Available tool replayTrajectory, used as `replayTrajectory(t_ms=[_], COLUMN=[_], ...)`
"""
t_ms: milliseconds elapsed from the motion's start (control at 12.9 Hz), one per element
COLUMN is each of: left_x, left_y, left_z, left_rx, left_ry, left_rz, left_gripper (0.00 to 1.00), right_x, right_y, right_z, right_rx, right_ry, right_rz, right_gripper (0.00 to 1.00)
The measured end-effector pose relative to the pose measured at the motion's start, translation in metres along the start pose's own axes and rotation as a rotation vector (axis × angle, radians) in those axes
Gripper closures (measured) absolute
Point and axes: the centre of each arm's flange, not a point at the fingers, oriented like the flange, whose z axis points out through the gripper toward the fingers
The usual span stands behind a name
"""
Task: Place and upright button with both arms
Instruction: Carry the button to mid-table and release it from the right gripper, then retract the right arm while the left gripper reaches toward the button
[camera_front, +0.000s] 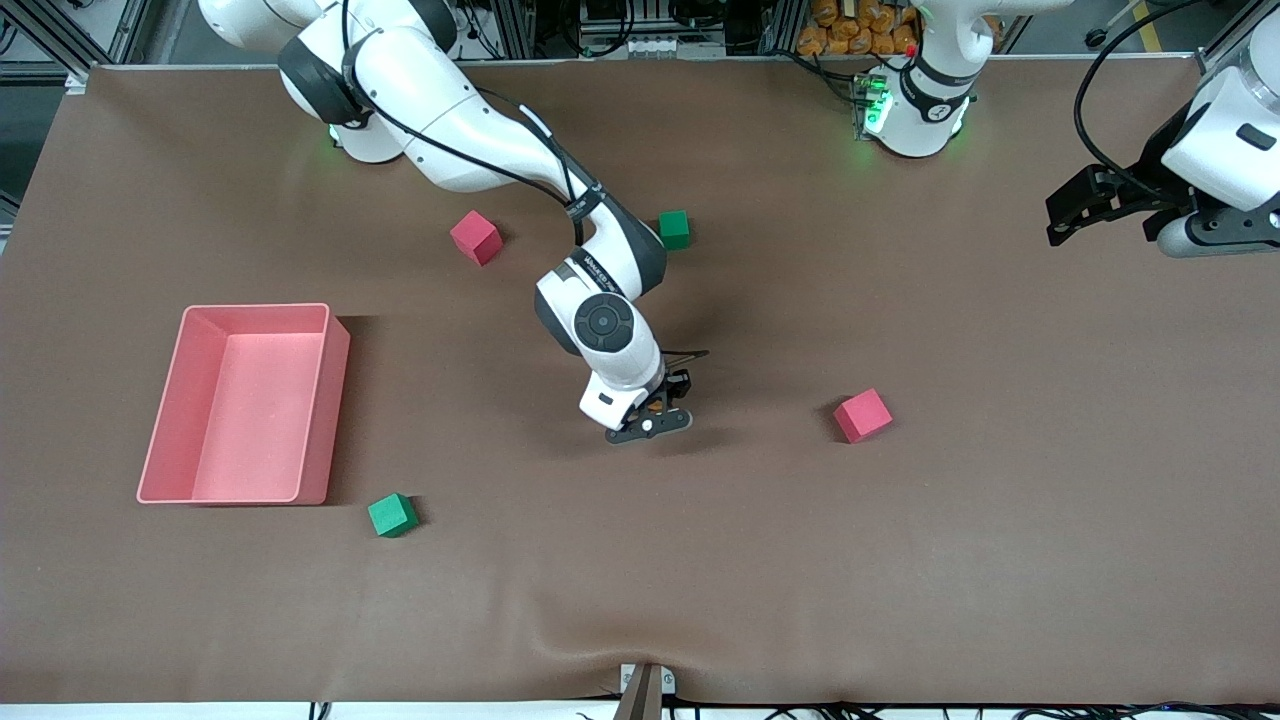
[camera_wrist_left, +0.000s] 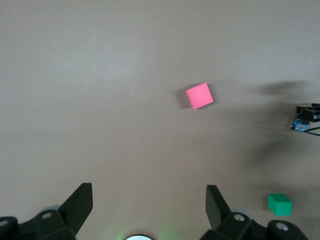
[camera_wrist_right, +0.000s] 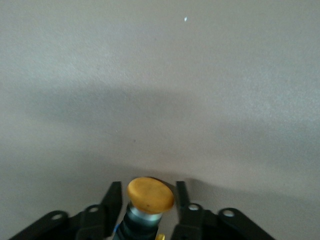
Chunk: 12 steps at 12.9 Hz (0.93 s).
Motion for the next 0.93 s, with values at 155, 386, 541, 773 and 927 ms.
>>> replayTrajectory(t_ms=[155,386,541,773,927], left_x=[0.0,0.0,0.001,0.002,0.002], left_y=[0.0,-0.001,-0.003,-0.007,-0.008], left_z=[0.0,0.001,0.001,0.001,0.001], left_rx=[0.0,0.0,0.0,0.0,0.0], left_ry=[-0.001,-0.001,-0.002,-0.002,-0.003], left_rz=[0.0,-0.002,-0.006,-0.013,-0.015], left_gripper=[0.0,0.0,0.0,0.0,0.0], right_x=[0.007,0.038,0.063,0.086,0.094], right_y=[0.002,0.023,0.067,0.145,0.221], right_z=[-0.007,-0.048,-0.091,-0.166,-0.23], right_rx=[0.005,0.021,0.01,-0.051,-0.065], right_ry=[0.022,0.066,0.039,0.002,-0.024], right_rz=[0.009,0.059,0.124,0.217,0.314], right_gripper=[0.2,0.0,0.0,0.0,0.0])
